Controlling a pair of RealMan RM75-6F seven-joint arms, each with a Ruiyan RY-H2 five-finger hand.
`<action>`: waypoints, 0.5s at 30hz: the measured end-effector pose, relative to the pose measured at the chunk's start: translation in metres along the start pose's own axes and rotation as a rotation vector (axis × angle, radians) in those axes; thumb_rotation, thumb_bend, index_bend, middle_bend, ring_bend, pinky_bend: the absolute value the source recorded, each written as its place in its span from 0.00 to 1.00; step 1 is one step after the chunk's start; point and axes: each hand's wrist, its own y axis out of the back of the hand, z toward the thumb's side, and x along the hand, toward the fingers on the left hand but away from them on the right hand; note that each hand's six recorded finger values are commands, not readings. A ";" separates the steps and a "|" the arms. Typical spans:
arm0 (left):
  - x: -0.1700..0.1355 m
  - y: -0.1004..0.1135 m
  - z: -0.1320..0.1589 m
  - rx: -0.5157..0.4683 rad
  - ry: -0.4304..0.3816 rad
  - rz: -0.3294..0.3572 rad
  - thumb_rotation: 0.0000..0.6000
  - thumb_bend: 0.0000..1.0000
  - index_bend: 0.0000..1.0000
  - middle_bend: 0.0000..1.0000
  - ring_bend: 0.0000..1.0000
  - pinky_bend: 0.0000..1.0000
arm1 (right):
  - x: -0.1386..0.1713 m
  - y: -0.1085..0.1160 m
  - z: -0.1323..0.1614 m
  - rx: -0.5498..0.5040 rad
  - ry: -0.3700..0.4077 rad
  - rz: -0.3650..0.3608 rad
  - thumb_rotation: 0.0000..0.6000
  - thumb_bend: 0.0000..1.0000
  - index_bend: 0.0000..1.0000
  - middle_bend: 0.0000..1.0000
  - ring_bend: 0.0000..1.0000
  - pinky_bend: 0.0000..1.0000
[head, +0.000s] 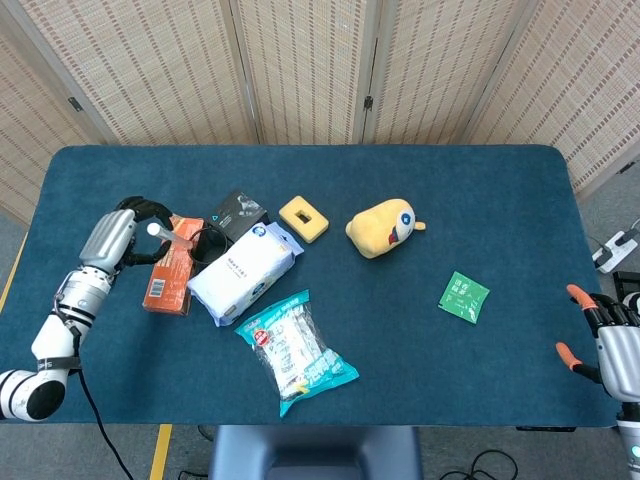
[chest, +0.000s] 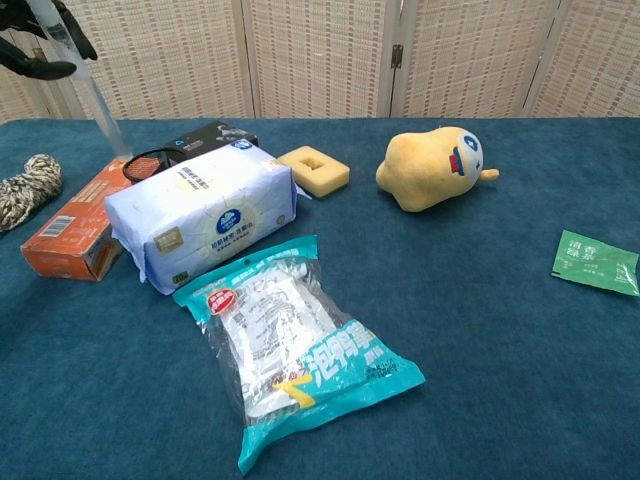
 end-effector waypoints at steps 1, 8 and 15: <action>0.001 0.000 0.000 -0.080 0.003 -0.002 1.00 0.47 0.63 0.37 0.24 0.14 | 0.000 0.000 0.000 0.000 0.000 -0.001 1.00 0.18 0.15 0.27 0.17 0.23; 0.010 0.002 -0.004 -0.704 0.027 -0.014 1.00 0.48 0.63 0.37 0.24 0.14 | 0.000 0.003 -0.001 0.005 0.000 -0.010 1.00 0.18 0.15 0.27 0.17 0.23; 0.018 -0.003 -0.009 -0.827 0.037 -0.018 1.00 0.48 0.63 0.37 0.23 0.14 | 0.000 0.004 0.000 0.008 0.000 -0.014 1.00 0.18 0.15 0.27 0.17 0.23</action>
